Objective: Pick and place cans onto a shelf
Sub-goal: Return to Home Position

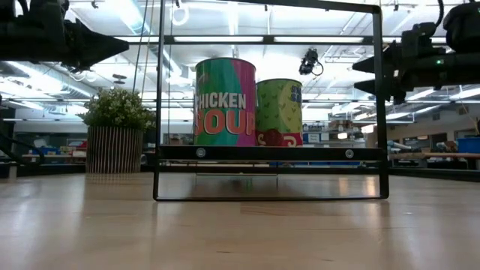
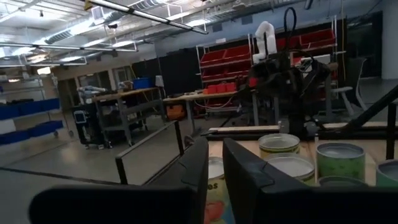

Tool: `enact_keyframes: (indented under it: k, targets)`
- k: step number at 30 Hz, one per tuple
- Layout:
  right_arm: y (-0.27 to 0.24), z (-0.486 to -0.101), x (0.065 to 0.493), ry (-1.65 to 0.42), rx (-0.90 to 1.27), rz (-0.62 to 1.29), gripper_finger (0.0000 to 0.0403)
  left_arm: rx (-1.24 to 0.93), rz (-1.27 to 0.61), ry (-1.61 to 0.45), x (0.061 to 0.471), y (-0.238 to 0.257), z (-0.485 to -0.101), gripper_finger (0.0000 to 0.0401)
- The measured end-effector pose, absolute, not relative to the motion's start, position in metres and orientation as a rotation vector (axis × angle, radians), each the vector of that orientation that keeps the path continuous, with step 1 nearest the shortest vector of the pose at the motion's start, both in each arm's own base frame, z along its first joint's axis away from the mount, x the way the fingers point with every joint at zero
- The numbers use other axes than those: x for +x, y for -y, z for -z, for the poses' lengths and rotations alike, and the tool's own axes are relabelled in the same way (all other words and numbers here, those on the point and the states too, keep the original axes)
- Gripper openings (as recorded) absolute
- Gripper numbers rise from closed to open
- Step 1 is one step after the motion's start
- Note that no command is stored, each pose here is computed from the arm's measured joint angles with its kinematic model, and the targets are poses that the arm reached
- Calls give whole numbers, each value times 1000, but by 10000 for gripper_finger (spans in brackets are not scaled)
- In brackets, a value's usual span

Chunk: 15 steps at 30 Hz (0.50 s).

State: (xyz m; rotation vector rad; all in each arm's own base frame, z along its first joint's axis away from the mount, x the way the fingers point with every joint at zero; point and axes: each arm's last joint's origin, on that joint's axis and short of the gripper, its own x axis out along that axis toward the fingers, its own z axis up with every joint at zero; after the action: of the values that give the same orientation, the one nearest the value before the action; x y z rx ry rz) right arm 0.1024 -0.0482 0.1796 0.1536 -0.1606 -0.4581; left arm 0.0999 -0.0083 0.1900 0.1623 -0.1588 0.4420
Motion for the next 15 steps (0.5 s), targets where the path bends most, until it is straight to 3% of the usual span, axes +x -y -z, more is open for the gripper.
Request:
enact_keyframes:
  k: [5, 15]
  targets:
    - [51, -179, 101, 181, 189, 580, 361, 119, -440, 172, 100, 8, -190, 52]
    - [51, -179, 101, 180, 186, 577, 361, 155, -443, 162, 100, 8, -190, 56]
